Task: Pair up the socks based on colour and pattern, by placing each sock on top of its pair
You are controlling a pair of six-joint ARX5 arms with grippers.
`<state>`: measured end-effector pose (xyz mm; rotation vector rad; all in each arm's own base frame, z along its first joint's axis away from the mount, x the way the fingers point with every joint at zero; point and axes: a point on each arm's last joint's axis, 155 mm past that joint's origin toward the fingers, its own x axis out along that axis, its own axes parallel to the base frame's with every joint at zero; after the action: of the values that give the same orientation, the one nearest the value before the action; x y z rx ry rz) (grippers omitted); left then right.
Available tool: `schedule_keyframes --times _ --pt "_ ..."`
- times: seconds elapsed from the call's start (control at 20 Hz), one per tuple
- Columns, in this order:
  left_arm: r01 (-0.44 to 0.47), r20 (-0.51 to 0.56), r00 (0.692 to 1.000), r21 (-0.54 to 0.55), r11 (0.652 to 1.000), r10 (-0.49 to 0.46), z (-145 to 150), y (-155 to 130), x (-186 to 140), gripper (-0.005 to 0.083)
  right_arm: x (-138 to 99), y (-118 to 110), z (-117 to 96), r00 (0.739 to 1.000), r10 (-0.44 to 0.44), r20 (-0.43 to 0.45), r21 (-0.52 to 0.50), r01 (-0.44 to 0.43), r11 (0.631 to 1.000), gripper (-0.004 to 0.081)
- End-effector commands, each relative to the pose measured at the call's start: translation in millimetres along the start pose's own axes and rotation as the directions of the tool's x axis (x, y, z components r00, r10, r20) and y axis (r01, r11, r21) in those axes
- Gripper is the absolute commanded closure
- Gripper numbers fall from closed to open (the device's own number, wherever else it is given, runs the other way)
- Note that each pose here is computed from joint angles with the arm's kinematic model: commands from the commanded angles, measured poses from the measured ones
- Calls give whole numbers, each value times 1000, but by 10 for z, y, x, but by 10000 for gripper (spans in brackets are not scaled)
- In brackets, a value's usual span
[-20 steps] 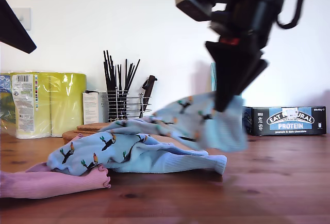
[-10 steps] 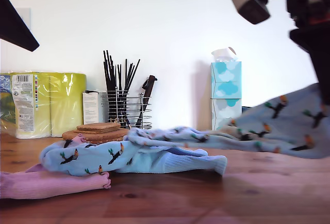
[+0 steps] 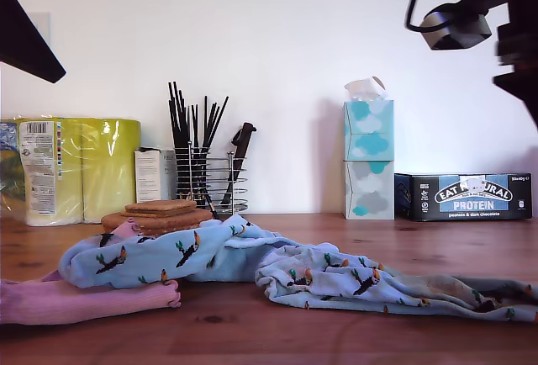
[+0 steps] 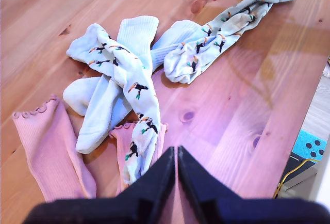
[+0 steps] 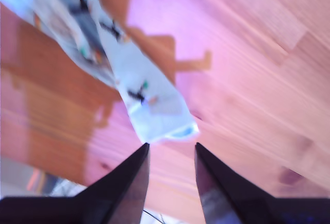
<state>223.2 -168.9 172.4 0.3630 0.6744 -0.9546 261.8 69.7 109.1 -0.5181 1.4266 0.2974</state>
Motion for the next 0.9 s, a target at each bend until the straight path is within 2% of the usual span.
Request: schedule_keyframes --times 0.0,0.05,0.1,0.2,0.3,0.4,0.6,0.85 --pt "10 14 1000 -2 1000 -10 38 -11 -2 796 17 161 185 994 82 68 134 -90 987 621" --pt "14 16 1000 -2 1000 -14 42 -18 -2 796 -19 317 355 977 159 138 158 -181 971 768" --pt "14 15 1000 -2 1000 -14 39 -19 -2 796 -77 460 534 953 220 210 144 -253 957 776" --pt "14 16 1000 -2 1000 -14 40 -19 -2 796 -115 674 763 921 273 277 145 -321 936 784" --pt "14 16 1000 -2 1000 -13 42 -17 -2 796 -11 851 904 909 309 278 143 -358 923 784" --pt "13 16 1000 -2 1000 -13 41 -17 -2 796 92 1103 1080 885 365 290 110 -410 906 784" --pt "13 15 1000 -2 1000 -13 38 -17 -2 796 219 1459 1357 852 404 332 61 -447 893 784" --pt "13 15 1000 -2 1000 -13 39 -17 -2 796 545 1689 1428 853 434 289 55 -467 882 784"
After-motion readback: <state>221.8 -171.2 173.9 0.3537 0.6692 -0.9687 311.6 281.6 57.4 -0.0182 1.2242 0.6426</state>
